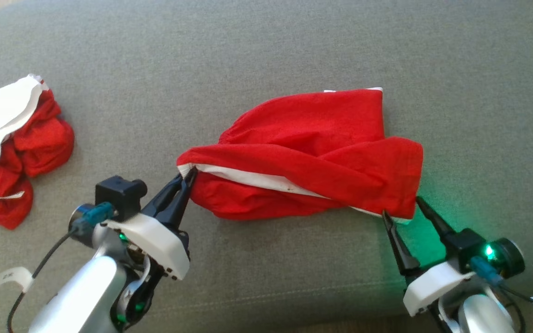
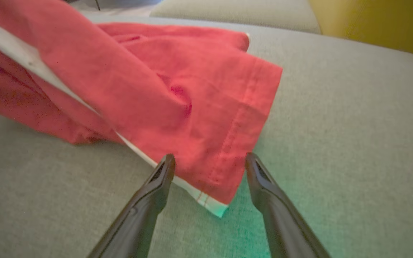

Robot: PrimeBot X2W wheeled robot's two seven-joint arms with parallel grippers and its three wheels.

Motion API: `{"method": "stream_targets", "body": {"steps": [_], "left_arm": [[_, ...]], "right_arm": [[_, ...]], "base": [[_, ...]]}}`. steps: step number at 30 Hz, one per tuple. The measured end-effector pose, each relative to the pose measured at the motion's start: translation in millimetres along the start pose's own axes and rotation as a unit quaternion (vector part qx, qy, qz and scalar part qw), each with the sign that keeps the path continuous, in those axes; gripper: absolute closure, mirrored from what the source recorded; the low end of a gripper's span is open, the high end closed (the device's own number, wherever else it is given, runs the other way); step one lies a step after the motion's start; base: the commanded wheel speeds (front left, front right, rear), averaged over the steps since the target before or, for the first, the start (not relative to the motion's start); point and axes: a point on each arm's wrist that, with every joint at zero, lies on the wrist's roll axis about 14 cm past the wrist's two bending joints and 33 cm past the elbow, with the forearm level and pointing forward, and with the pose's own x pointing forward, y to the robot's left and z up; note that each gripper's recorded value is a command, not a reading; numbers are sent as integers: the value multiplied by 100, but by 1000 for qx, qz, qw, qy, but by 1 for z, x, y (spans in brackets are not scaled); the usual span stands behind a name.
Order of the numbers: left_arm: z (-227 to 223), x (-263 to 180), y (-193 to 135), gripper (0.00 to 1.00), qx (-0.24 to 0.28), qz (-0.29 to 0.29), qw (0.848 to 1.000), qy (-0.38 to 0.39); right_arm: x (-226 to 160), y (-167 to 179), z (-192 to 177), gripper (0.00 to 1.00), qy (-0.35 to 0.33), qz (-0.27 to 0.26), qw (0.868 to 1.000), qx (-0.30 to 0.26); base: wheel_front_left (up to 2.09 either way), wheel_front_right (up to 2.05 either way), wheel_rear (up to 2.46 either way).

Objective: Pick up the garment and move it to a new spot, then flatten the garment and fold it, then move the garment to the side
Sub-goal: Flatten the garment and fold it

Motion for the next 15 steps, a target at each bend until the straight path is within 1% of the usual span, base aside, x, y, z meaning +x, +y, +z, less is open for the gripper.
{"method": "stream_targets", "body": {"steps": [5,12,13,14,15], "left_arm": [[-1,2,6,100,-1,7,1000,0],[-4,4,9,100,-2,11,1000,3],[-4,4,9,100,-3,11,1000,3],[-5,5,9,100,-3,11,1000,4],[-5,5,9,100,-3,11,1000,5]], "right_arm": [[-3,7,-22,0,47,12,999,-8],[-5,12,-37,0,78,21,997,-9],[-5,13,-38,2,80,21,997,-9],[-5,13,-39,22,81,21,996,-9],[-5,13,-40,28,83,21,996,-8]], "base": [[0,0,0],[0,0,0],[0,0,0],[0,0,0],[0,0,0]]}}
